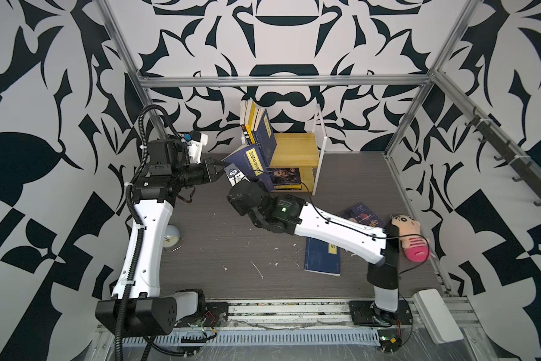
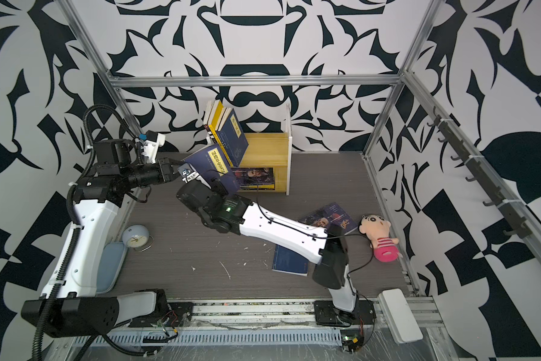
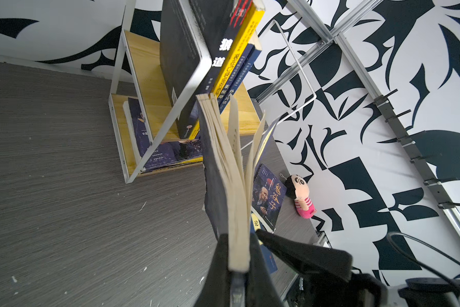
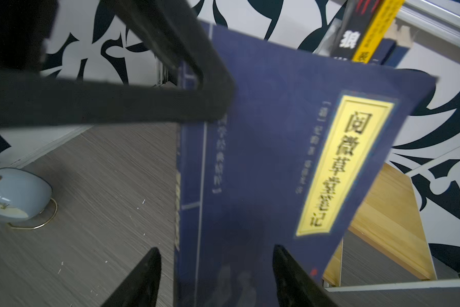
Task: Stacking books/files
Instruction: Place the book on the bookshelf.
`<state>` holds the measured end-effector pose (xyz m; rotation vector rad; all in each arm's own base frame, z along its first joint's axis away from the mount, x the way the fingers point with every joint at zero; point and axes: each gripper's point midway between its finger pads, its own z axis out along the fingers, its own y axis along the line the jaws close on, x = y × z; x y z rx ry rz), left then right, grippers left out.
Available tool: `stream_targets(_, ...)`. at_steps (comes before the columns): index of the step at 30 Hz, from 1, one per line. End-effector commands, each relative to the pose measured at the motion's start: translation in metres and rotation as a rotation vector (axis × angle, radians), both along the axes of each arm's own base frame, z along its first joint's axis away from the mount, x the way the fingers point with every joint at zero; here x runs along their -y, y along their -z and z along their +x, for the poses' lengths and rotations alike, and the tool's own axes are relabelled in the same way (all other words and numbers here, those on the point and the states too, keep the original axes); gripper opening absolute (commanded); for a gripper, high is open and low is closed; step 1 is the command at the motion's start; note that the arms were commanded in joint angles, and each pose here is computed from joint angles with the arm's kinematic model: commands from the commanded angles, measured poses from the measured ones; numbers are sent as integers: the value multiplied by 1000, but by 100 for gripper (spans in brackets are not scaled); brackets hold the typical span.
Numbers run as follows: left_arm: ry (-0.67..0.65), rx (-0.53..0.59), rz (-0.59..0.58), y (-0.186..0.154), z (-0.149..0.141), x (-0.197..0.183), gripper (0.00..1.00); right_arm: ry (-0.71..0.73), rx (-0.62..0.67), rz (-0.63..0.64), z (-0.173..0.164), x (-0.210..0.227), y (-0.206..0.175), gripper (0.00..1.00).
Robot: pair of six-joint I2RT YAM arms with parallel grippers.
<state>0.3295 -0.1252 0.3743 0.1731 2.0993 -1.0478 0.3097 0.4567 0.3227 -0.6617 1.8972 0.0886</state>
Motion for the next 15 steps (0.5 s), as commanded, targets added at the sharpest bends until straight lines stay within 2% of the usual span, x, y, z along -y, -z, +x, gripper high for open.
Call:
stream_targets(1,10,20,-29,-11,-8,2,0,64,20,-44,6,12,-20,70)
stream_targets(4,11,17,-29,-10,-8,2,0,76,20,-79,12,4,-14,71)
stream_targets(6,11,17,-29,-9,-8,2,0,104,41,-105,17,5,-14,66)
stream_targets(7,11,17,-28,-8,-8,2,0,112,49,-111,18,6,-16,59)
stream_targets(11,9,17,-25,-7,-8,1,0,128,70,-147,19,15,-19,6)
stream_targets(12,9,19,-22,-6,-8,1,0,125,71,-153,17,17,-20,0)
stream_targets(15,2,25,-15,-5,-8,-2,27,103,57,-159,10,27,-24,0)
